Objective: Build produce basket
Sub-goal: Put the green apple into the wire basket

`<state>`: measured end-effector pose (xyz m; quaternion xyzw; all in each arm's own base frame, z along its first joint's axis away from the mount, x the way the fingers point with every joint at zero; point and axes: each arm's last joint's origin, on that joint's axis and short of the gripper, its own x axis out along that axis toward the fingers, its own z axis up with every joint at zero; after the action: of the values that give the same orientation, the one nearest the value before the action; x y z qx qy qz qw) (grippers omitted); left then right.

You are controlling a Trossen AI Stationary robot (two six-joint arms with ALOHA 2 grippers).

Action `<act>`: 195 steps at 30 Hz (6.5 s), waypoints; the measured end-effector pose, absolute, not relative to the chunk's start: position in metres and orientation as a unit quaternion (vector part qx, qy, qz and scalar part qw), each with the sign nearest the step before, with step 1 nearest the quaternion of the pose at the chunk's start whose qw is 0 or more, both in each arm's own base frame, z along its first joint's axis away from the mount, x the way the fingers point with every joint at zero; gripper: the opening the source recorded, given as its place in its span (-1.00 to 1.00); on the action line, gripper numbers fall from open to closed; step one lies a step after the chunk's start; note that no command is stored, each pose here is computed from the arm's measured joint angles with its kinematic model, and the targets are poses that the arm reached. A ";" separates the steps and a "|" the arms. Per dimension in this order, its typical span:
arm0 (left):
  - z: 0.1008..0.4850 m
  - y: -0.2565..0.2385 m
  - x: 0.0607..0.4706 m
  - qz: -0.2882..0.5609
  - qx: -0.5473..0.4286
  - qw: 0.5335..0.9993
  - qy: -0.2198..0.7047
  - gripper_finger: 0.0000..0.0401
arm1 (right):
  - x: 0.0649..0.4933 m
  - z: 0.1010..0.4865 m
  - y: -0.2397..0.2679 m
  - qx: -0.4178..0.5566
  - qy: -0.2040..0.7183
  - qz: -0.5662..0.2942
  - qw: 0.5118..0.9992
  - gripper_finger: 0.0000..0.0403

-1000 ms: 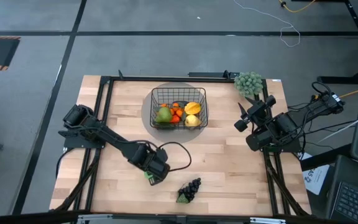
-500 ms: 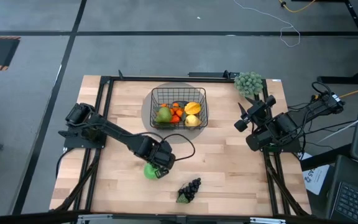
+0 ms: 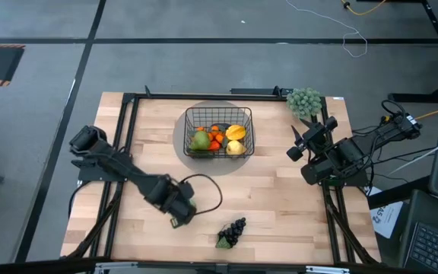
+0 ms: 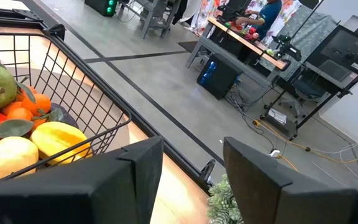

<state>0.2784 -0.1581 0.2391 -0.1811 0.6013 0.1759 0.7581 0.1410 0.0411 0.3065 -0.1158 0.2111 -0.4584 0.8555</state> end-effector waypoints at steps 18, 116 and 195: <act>0.237 -0.200 0.252 0.187 -0.180 0.775 0.576 -1.00 | 0.141 0.306 0.041 -0.112 0.211 -0.458 0.856 -0.14; 0.232 -0.197 0.269 0.173 -0.189 0.790 0.556 -1.00 | 0.148 0.305 0.046 -0.048 0.230 -0.430 0.872 -0.14; 0.255 -0.152 0.287 0.223 -0.134 0.770 0.583 -1.00 | 0.148 0.304 0.046 -0.046 0.233 -0.428 0.872 -0.14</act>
<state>0.2872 -0.1522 0.2555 -0.1342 0.5832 0.2227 0.7696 0.1478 0.0461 0.3045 -0.0457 0.2334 -0.4277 0.8721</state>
